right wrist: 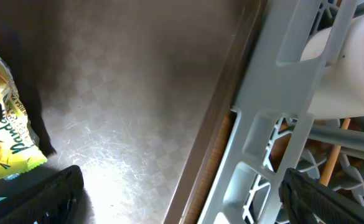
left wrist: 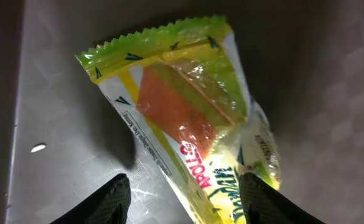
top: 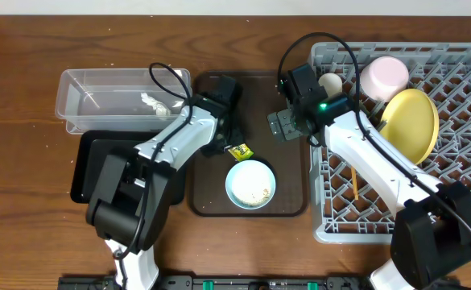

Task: Sort waste into correct bins and load items into the dishwasher rack
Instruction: 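Grasp the yellow snack wrapper with the left gripper, then carry the wrapper to the clear bin and release it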

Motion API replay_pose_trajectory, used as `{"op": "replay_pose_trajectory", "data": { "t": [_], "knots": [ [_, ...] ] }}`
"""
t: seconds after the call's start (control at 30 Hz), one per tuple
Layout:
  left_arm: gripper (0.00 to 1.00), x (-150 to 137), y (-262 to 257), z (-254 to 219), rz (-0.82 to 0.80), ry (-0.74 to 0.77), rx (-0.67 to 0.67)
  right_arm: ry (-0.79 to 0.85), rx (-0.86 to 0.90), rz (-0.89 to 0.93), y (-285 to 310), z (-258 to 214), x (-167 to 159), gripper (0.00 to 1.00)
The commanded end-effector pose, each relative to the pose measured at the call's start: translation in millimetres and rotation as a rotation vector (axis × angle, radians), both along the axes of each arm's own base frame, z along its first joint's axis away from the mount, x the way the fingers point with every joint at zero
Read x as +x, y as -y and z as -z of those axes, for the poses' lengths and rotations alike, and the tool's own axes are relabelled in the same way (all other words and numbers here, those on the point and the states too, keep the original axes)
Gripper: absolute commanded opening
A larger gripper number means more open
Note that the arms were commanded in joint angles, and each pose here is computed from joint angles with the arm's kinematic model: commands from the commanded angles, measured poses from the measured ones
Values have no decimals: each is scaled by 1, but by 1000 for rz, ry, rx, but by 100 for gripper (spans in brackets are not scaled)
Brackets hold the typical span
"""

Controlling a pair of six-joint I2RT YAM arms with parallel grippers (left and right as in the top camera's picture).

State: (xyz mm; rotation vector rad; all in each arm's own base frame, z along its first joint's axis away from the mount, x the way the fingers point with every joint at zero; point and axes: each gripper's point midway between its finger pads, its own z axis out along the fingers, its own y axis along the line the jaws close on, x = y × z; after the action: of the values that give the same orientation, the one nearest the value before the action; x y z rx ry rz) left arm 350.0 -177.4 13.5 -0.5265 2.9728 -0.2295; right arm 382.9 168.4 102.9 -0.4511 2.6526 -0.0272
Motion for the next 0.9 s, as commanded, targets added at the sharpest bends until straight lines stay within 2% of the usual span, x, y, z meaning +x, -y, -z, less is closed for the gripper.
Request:
{"op": "replay_pose_trajectory", "data": {
  "t": [0.0,0.13,0.2,0.5,0.57,0.87],
  "knots": [
    [59,-6,-2,17,3,-31,36,13,7,4,-3,-5,0,99],
    [57,-6,-1,26,5,-43,42,13,7,4,-3,-5,0,99],
    [53,-6,-1,27,4,-43,42,13,7,3,-3,-5,-1,99],
    [19,6,3,14,0,4,19,13,7,4,-3,-5,0,99],
    [8,12,4,4,-4,30,7,13,7,4,-3,-5,0,99],
    [6,34,-13,-58,-39,187,-37,13,7,5,-3,-5,0,99]
  ]
}}
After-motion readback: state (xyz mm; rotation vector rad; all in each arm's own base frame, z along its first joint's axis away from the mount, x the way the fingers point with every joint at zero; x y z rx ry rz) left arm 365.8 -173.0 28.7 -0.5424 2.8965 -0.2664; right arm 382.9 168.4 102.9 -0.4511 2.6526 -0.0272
